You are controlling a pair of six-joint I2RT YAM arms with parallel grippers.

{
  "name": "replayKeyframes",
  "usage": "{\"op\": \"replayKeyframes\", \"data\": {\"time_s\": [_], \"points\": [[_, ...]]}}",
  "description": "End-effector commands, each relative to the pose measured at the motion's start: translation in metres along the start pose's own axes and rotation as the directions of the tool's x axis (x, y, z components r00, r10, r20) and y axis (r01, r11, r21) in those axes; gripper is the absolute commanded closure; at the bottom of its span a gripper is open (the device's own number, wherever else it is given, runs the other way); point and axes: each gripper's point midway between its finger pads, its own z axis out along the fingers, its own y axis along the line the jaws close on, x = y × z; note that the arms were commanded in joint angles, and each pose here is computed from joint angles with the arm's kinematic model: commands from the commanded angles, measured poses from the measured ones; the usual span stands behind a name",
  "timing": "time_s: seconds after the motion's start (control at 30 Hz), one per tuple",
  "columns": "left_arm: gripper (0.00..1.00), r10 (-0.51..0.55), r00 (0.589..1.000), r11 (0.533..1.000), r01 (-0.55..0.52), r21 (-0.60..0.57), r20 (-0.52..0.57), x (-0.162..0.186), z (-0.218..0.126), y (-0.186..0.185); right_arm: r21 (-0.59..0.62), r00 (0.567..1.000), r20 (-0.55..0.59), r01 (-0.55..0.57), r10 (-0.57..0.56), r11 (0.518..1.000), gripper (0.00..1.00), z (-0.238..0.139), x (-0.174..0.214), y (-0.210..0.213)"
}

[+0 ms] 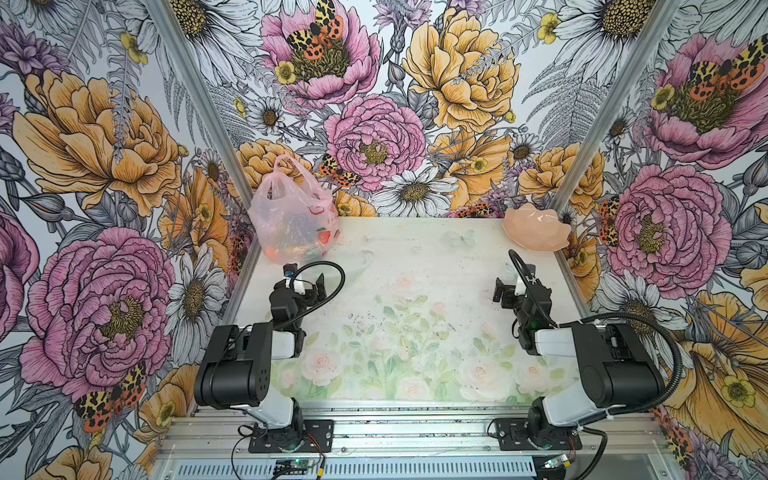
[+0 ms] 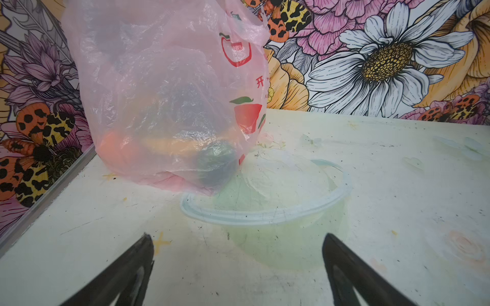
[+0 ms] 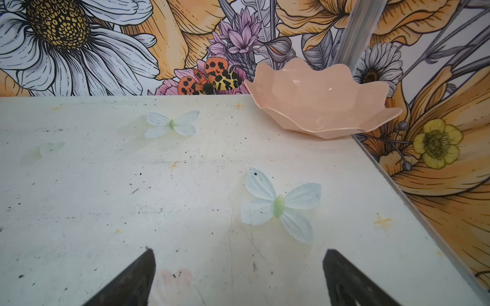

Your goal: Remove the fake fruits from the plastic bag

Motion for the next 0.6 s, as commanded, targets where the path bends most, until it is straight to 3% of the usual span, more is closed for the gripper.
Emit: {"op": "replayKeyframes", "data": {"time_s": [0.0,0.57], "points": [[0.01,0.012,1.0,1.0,-0.012,0.013,0.011,-0.0051,0.0019,-0.003,0.014,0.999,0.053,-0.001,0.0,1.0,0.01,0.0015,-0.0169,-0.0019],[0.01,0.011,1.0,1.0,-0.011,0.015,0.01,-0.005,0.0019,-0.0026,0.013,0.999,0.053,-0.003,0.002,1.0,0.01,0.0013,-0.0169,-0.0023]]}}
